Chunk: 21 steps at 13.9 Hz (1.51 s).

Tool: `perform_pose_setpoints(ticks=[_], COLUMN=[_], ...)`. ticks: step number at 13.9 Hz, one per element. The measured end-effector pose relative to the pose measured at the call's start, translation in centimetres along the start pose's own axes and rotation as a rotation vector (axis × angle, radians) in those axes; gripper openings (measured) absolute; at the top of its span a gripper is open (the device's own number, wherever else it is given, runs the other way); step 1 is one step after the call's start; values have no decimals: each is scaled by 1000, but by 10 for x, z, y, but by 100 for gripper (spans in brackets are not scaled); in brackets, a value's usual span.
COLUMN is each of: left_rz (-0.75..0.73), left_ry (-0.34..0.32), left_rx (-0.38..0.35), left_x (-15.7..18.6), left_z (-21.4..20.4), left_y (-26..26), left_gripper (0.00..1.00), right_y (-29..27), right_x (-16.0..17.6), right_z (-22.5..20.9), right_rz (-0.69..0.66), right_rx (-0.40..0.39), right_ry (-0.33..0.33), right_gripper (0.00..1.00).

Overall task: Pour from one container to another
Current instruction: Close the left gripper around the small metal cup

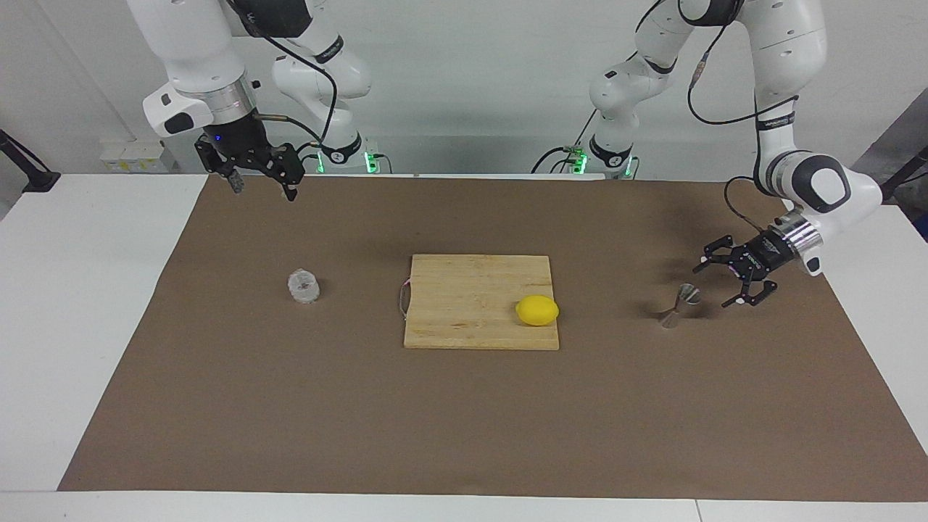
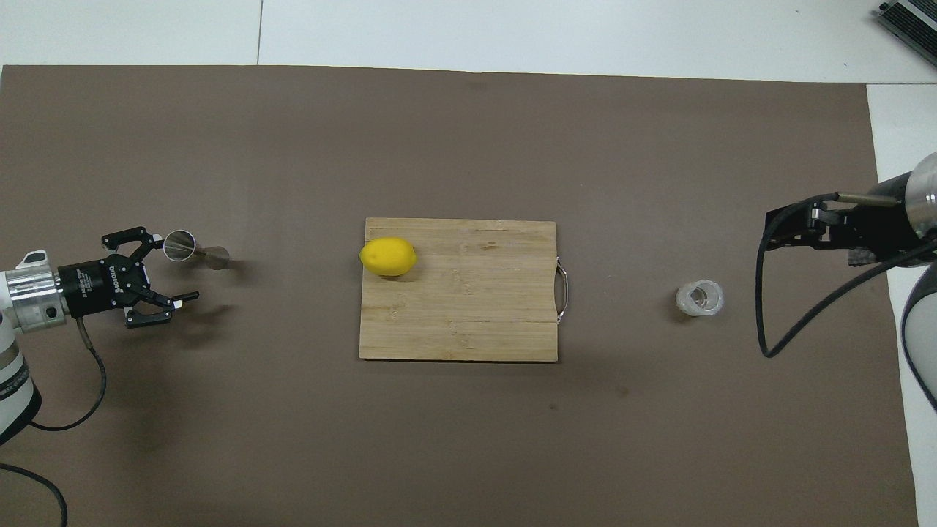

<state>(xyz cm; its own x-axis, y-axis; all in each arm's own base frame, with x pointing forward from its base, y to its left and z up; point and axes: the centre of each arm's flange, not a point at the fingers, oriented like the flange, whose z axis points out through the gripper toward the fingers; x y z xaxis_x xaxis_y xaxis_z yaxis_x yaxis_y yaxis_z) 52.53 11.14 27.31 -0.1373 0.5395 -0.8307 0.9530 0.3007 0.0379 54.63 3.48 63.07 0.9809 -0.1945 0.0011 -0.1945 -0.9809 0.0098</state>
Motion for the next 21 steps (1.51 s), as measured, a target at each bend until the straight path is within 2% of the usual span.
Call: perform_pose_setpoints(ticks=[8,13,21], left_rz=[-18,-24,-8], left_ry=[-42,-43,-32], left_rx=[-74,-106,-106], left_x=[-8,-12,-6], left_z=[13,20,28], left_y=[5,7,0], left_gripper=[100,100,99], right_y=[0,0,-1], right_x=[0,0,0], right_z=[1,2,2], right_rz=[0,0,-2], right_rx=[-1,-1,-1], right_ry=[-2,-3,-3], right_gripper=[100,100,100])
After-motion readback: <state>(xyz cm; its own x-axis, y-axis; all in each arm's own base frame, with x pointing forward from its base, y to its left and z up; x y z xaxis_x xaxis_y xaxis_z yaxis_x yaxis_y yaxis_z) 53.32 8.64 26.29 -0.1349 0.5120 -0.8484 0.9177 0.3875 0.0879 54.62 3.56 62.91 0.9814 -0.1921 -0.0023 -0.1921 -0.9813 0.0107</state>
